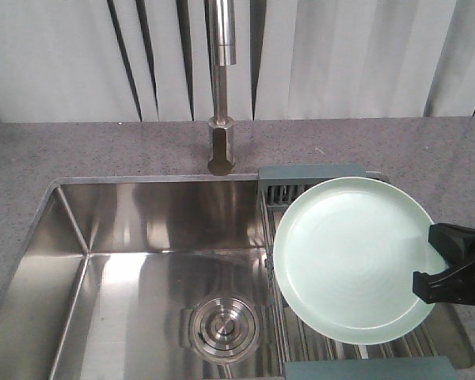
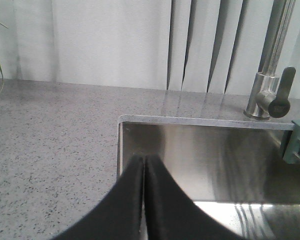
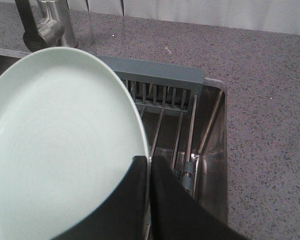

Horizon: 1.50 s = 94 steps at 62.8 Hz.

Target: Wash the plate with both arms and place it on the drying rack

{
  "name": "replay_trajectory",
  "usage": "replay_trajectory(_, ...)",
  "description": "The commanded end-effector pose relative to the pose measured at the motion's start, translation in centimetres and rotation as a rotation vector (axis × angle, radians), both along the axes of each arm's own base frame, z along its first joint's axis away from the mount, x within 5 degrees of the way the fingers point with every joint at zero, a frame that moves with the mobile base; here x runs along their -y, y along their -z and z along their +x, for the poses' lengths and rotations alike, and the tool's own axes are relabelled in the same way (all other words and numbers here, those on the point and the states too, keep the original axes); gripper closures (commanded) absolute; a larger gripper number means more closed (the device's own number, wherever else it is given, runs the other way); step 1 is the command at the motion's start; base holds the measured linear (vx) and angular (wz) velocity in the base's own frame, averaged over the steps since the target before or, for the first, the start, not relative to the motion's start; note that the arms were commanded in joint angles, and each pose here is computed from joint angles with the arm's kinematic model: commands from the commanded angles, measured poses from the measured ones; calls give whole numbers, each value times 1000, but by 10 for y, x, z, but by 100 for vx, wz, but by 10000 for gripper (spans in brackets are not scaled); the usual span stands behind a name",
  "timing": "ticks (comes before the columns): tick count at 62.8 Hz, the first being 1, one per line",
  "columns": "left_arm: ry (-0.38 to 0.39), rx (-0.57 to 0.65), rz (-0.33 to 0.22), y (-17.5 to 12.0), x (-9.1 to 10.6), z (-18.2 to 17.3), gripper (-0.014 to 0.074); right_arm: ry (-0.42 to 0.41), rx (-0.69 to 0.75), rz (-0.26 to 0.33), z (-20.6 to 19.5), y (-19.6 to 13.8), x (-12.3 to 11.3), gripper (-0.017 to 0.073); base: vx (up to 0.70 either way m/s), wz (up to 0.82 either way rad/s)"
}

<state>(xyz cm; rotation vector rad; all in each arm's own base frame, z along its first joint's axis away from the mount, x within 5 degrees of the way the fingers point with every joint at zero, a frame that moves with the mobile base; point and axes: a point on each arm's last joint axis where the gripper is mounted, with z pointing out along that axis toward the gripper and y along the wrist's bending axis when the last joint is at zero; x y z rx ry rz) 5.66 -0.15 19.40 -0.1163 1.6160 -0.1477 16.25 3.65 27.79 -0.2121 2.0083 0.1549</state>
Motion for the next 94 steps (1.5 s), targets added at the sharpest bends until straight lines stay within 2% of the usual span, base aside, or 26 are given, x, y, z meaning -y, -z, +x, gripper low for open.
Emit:
replay_trajectory(1,0,75,-18,-3,0,-1,599,4,117,15,3,-18,0,568,0,0)
replay_trajectory(10,0,73,-18,-2,0,-1,600,4,117,15,3,-18,0,568,0,0)
replay_trajectory(17,0,71,12,-2,0,-1,601,4,117,15,3,-18,0,568,0,0)
replay_trajectory(29,0,-34,-56,6,0,-1,598,4,118,15,3,-18,0,568,0,0)
replay_trajectory(36,-2,9,-108,-4,0,-2,598,4,118,15,3,-18,0,568,0,0)
replay_trajectory(48,2,147,-88,-45,0,-6,598,4,118,15,3,-18,0,568,0,0)
replay_trajectory(57,1,127,-33,-72,0,2,598,4,118,15,3,-18,0,568,0,0)
replay_trajectory(69,3,11,48,-104,1,31,598,4,117,15,3,-18,0,568,0,0)
replay_trajectory(74,5,-33,59,-115,1,48,598,4,117,15,3,-18,0,568,0,0)
replay_trajectory(82,9,-117,68,-123,2,72,598,4,117,15,3,-18,0,568,0,0)
replay_trajectory(90,30,-236,158,-127,2,95,598,4,117,15,3,-18,0,568,0,0)
replay_trajectory(94,37,-279,176,-128,3,104,598,4,117,15,3,-18,0,568,0,0)
